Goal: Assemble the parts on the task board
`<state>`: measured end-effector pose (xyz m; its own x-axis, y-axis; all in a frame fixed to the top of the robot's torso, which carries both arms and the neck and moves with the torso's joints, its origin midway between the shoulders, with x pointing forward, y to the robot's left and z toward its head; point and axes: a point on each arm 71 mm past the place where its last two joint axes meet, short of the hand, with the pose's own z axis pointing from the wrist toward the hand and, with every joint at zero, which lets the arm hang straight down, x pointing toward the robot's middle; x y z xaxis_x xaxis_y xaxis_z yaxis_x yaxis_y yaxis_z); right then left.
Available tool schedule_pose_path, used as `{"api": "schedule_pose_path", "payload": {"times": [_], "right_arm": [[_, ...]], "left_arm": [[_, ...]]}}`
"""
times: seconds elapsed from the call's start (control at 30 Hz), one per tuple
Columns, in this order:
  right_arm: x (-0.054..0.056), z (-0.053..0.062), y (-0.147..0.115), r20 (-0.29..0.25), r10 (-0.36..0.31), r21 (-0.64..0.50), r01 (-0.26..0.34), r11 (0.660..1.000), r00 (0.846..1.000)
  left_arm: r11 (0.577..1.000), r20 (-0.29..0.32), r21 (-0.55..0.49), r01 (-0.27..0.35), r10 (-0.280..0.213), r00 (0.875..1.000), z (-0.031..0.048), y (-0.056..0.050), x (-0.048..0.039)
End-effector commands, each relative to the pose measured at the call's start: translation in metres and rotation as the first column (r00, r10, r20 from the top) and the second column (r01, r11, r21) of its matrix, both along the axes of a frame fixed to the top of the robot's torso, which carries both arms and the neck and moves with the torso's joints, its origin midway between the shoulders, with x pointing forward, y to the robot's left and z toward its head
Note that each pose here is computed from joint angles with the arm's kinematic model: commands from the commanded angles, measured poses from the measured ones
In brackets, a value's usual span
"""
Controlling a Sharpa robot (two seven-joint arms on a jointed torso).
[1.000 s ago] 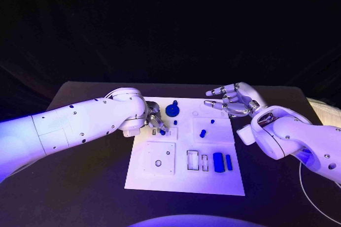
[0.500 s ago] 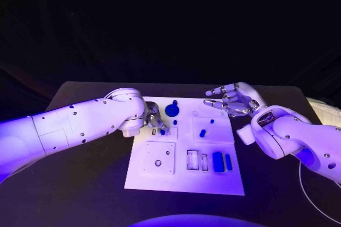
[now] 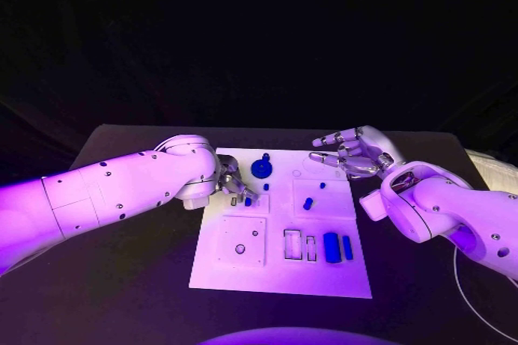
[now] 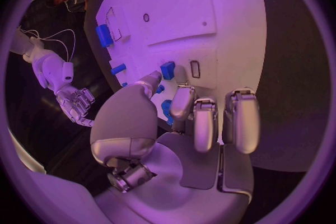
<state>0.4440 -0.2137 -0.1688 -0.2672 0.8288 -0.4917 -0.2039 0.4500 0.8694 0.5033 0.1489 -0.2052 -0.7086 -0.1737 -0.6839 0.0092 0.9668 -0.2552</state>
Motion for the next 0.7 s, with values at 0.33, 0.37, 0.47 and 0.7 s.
{"api": "schedule_pose_path", "payload": {"times": [0.33, 0.37, 0.47, 0.7], "right_arm": [[0.001, -0.001, 0.000, -0.001, 0.010, 0.003, -0.010, 1.000, 1.000], [0.001, -0.001, 0.000, -0.001, 0.010, 0.003, -0.010, 1.000, 1.000], [0.001, -0.001, 0.000, -0.002, 0.008, 0.003, -0.008, 1.000, 1.000], [0.002, -0.002, 0.000, -0.004, 0.006, 0.002, -0.006, 1.000, 1.000]], "left_arm": [[0.996, 0.003, -0.084, -0.025, 0.026, 1.000, 0.0310, 0.006, 0.0039], [0.996, 0.003, -0.085, -0.026, 0.026, 1.000, 0.0362, 0.008, 0.0061], [0.999, 0.010, -0.049, -0.016, 0.017, 1.000, 0.0536, 0.016, 0.0166], [0.998, 0.041, 0.044, -0.044, 0.042, 0.998, 0.0750, 0.035, 0.0462]]}}
